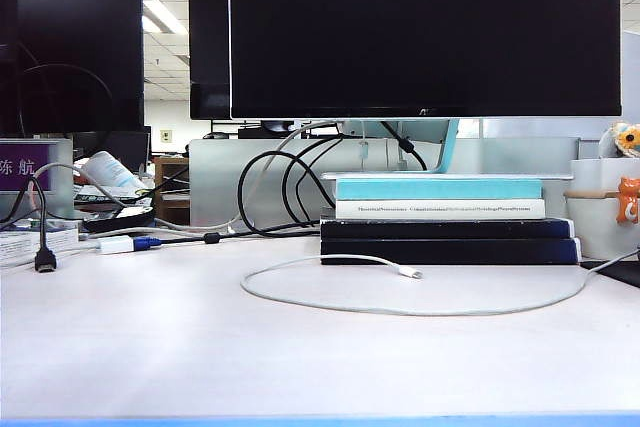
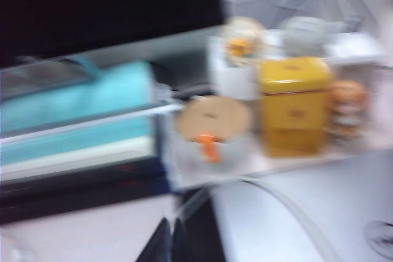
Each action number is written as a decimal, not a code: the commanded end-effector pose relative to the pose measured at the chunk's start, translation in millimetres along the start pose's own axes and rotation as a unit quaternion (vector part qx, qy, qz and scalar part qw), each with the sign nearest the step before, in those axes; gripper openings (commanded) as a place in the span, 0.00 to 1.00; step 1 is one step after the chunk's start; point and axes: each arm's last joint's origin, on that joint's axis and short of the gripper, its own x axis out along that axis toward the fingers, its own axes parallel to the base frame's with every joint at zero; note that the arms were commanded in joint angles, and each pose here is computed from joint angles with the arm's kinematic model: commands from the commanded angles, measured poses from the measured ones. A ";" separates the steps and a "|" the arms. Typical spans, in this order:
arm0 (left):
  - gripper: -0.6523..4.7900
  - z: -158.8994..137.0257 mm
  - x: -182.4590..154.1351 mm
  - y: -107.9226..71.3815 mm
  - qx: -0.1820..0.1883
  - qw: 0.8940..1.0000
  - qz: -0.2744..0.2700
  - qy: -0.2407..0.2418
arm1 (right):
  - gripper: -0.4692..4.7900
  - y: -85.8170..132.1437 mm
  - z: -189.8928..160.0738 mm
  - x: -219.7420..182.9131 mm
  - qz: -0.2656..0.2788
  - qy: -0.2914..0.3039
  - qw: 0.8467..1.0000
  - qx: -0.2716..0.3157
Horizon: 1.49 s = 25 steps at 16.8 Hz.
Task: Unfold the white charging cable into a straight cable.
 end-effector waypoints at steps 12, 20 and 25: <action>0.27 -67.2 -1.9 37.7 -0.079 0.994 -0.062 -0.050 | 0.08 -3.6 -35.5 1.2 0.087 -0.146 0.985 0.030; 0.28 -70.0 -0.3 33.4 -0.067 0.997 -0.024 -0.033 | 0.09 -4.2 -51.4 5.4 0.077 -0.113 0.990 0.016; 0.28 -76.1 -0.1 33.7 -0.076 0.997 -0.013 -0.003 | 0.09 -6.7 -67.1 8.2 0.064 -0.028 0.993 0.095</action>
